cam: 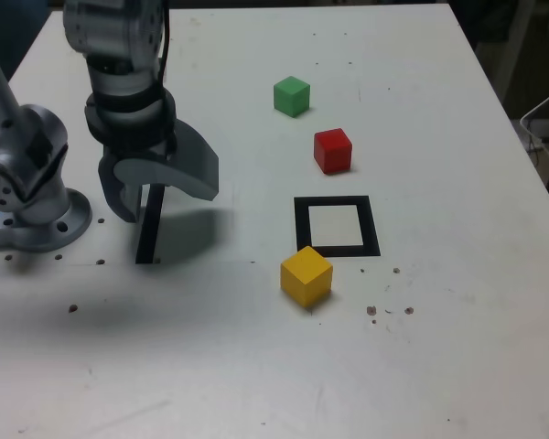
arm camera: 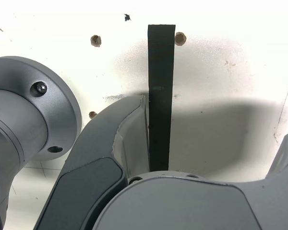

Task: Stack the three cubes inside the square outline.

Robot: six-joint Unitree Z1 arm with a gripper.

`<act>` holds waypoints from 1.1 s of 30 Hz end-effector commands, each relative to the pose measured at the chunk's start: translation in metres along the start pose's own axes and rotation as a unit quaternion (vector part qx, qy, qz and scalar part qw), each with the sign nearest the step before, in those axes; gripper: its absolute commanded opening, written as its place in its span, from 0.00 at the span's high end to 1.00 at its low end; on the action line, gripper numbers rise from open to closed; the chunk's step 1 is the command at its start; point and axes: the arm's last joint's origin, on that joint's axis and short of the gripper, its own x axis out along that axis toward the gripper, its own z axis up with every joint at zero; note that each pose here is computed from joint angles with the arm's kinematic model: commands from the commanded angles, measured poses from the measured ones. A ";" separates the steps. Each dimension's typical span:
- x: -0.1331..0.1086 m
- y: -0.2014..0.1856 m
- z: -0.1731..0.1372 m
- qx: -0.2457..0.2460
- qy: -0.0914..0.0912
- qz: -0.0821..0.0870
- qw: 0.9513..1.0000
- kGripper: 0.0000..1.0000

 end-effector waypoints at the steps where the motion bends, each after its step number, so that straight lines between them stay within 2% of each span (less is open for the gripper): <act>1: -0.001 0.000 -0.001 0.001 -0.002 0.000 1.000 0.00; 9: 0.000 0.001 -0.003 0.002 0.004 0.006 1.000 0.00; 13: -0.001 0.000 -0.004 0.002 0.011 -0.005 1.000 0.00; 21: -0.006 -0.001 0.002 0.001 -0.002 -0.014 1.000 0.00; 28: -0.029 -0.002 0.015 0.005 0.001 -0.013 1.000 0.00; 33: -0.054 -0.001 0.034 0.007 -0.015 -0.001 1.000 0.00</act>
